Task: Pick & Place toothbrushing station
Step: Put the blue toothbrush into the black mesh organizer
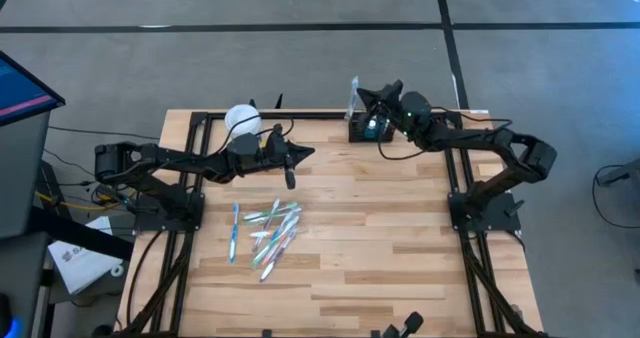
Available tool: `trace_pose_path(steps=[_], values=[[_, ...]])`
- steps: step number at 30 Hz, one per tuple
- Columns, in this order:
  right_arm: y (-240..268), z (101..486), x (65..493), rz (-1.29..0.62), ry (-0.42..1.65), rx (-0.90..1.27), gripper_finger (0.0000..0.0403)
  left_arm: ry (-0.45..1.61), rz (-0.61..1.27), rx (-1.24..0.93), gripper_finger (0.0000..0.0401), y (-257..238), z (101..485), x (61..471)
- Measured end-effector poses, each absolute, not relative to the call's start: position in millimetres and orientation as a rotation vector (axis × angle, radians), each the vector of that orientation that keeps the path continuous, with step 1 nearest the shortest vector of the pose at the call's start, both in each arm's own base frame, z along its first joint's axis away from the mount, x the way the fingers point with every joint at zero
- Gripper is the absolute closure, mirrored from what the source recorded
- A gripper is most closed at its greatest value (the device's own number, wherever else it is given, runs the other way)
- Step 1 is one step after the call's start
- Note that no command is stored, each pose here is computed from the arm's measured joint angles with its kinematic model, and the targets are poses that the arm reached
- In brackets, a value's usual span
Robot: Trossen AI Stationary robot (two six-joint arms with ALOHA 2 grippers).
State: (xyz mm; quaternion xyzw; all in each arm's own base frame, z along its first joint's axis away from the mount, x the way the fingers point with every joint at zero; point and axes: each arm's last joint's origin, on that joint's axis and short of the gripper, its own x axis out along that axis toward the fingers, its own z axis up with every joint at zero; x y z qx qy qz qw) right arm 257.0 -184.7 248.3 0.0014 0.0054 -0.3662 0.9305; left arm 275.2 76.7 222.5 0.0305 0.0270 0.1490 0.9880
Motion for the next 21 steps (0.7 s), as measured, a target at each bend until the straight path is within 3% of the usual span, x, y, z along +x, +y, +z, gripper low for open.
trace_pose_path(steps=[21], values=[[-203, 240, 243, -0.861, 0.090, 0.031, 0.0403, 0.060, 0.301, 0.061, 0.0399, 77, 222, 275]])
